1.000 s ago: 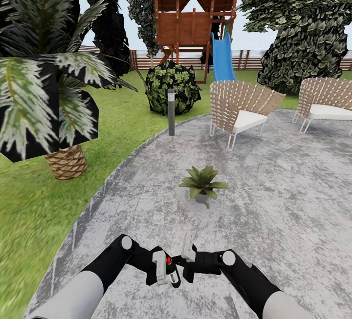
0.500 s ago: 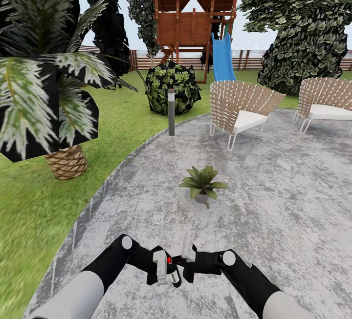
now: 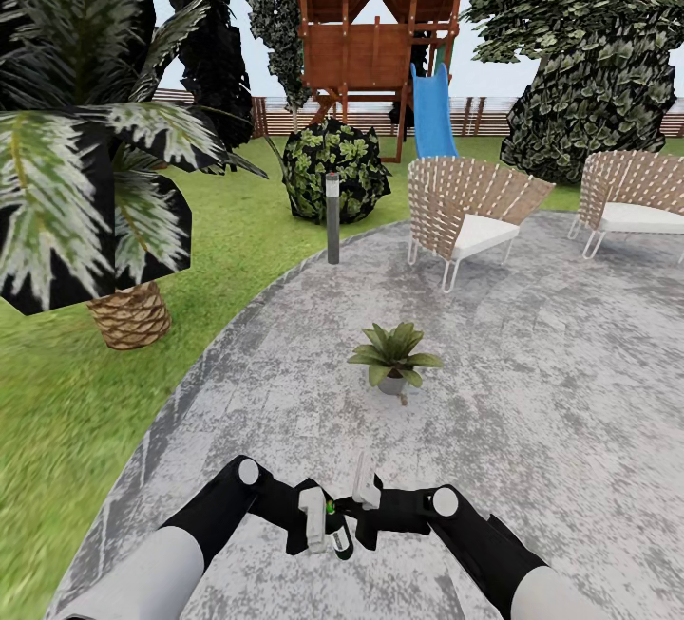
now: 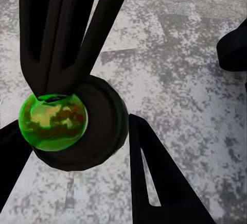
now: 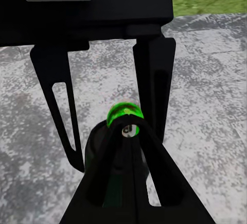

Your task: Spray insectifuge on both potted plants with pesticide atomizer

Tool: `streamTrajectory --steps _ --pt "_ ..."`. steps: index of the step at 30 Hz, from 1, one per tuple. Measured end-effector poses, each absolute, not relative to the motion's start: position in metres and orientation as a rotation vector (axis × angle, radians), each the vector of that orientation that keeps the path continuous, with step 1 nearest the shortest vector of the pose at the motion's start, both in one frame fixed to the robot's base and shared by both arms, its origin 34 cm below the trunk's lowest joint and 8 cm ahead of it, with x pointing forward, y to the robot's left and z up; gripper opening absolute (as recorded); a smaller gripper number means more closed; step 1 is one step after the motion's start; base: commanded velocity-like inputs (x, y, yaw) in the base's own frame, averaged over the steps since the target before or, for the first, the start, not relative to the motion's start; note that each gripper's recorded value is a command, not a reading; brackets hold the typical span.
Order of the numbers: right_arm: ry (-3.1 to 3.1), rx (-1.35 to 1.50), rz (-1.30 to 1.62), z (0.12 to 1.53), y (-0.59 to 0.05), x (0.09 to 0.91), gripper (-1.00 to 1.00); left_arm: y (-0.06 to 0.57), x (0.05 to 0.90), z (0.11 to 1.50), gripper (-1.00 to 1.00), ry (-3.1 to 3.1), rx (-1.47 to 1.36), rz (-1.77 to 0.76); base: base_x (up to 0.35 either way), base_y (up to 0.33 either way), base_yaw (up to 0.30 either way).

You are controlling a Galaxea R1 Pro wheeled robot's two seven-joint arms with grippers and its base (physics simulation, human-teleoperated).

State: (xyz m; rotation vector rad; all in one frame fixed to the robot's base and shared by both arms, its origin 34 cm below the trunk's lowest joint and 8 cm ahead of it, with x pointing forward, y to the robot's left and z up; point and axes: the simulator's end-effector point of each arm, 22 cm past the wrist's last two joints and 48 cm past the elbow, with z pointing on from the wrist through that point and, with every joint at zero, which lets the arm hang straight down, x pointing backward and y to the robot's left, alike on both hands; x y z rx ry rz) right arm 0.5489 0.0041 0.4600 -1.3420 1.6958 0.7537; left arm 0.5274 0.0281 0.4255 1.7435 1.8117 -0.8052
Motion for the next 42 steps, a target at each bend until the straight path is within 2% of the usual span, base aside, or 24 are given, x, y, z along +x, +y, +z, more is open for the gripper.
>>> streamTrajectory --steps 17,28,29,39,42 --pt "1.698 -1.338 0.754 0.460 0.004 0.549 -1.00 0.040 0.528 0.420 -1.00 1.834 1.742 -0.791 0.000 0.000 0.000" --pt "1.701 -1.338 0.752 0.459 0.003 0.549 -1.00 0.124 0.536 0.399 -1.00 1.957 1.765 -0.669 0.000 0.000 0.000" --pt "1.701 -1.338 0.752 0.459 0.003 0.549 1.00 0.130 0.536 0.397 -1.00 1.968 1.764 -0.662 0.000 0.000 0.000" --pt "1.759 -1.342 0.733 0.440 -0.017 0.546 1.00 0.234 0.541 0.387 -1.00 2.129 1.702 -0.519 0.000 0.000 0.000" --pt "1.861 -1.332 0.645 0.412 -0.069 0.549 1.00 0.260 0.582 0.398 -1.00 2.208 1.414 -0.399 0.000 0.000 0.000"
